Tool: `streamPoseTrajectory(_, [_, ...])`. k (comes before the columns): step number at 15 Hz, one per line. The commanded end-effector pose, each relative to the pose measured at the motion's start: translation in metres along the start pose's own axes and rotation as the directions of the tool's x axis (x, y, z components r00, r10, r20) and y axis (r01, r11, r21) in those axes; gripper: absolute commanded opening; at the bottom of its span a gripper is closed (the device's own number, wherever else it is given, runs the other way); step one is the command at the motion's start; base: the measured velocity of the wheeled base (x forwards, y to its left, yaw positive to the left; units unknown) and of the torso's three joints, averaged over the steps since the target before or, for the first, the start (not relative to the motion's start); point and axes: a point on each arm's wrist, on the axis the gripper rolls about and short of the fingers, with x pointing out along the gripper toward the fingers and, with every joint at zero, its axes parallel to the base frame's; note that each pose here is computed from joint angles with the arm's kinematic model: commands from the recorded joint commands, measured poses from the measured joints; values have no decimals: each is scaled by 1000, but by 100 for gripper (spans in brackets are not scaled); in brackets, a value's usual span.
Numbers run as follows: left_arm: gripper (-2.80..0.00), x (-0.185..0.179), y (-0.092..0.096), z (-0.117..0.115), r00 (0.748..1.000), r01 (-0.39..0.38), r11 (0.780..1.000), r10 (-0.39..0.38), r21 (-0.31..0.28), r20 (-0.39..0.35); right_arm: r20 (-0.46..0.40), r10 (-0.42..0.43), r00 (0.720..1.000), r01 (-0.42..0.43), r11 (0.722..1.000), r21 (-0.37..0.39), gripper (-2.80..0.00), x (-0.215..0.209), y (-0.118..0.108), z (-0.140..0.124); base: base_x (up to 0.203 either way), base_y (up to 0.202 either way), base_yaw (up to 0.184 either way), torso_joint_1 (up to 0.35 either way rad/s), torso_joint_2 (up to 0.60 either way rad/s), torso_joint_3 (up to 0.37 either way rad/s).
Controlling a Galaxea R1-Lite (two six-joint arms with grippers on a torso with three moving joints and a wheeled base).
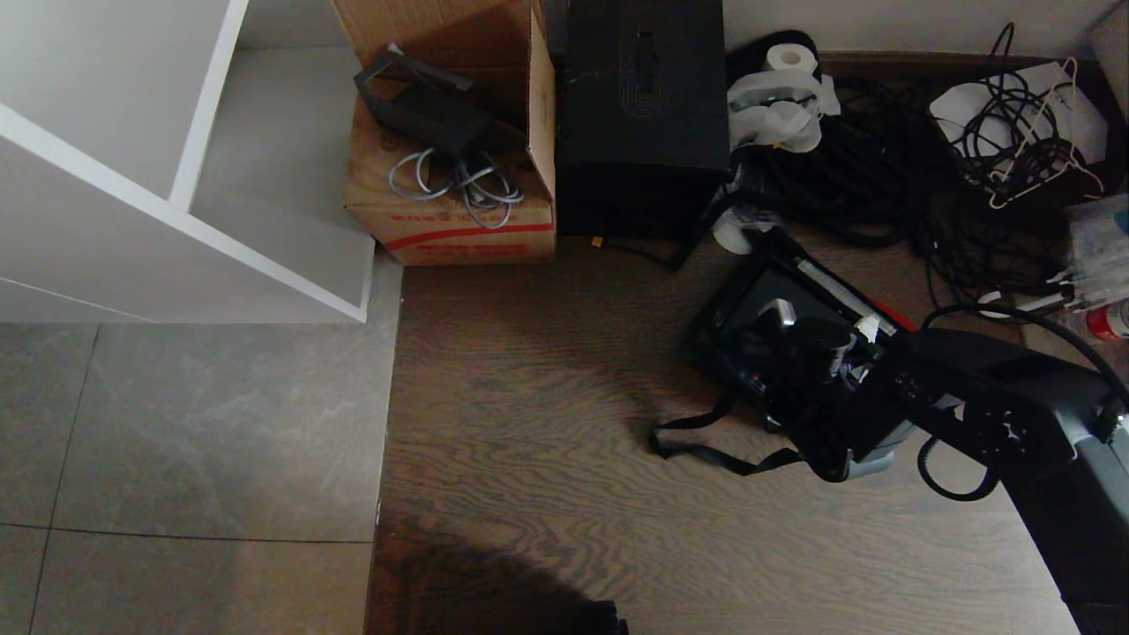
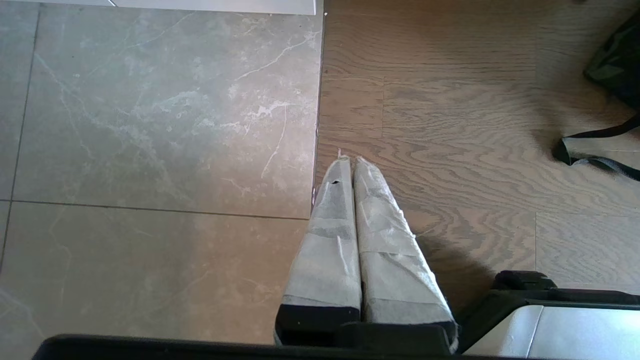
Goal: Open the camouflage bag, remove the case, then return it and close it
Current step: Grip the handle
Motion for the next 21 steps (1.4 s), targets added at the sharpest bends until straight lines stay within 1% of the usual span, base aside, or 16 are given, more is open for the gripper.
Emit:
streamPoseTrajectory(1, [-280,0,0,0,1000,0,1000,0,-1,-1,-8,-2,1000,2,1000,-14,0,1,4,-2,0,0,0,0,0,0])
streamPoseTrajectory(3, [-280,0,0,0,1000,0,1000,0,-1,-1,-15,0,1000,0,999,-35,0,4,4,-6,0,0,0,0,0,0])
streamPoseTrajectory(4, [-280,0,0,0,1000,0,1000,0,-1,-1,-16,3,1000,-4,999,-42,-280,3,6,-7,0,0,0,0,0,0])
streamPoseTrajectory(13, [-280,0,0,0,1000,0,1000,0,-1,-1,-12,19,1000,-20,998,-53,-280,-3,18,-11,0,0,0,0,0,0])
streamPoseTrajectory(16, [-280,0,0,0,1000,0,1000,0,-1,-1,3,66,998,-66,994,-87,-280,-28,24,-16,0,0,0,0,0,0])
streamPoseTrajectory(17, [-280,0,0,0,1000,0,1000,0,-1,-1,8,76,997,-76,994,-80,-280,-40,22,-14,0,0,0,0,0,0])
streamPoseTrajectory(19, [-280,0,0,0,1000,0,1000,0,-1,-1,7,92,996,-91,992,-90,-280,-61,18,-14,0,0,0,0,0,0])
streamPoseTrajectory(21, [-280,0,0,0,1000,0,1000,0,-1,-1,18,106,994,-104,990,-91,-280,-70,17,-12,0,0,0,0,0,0])
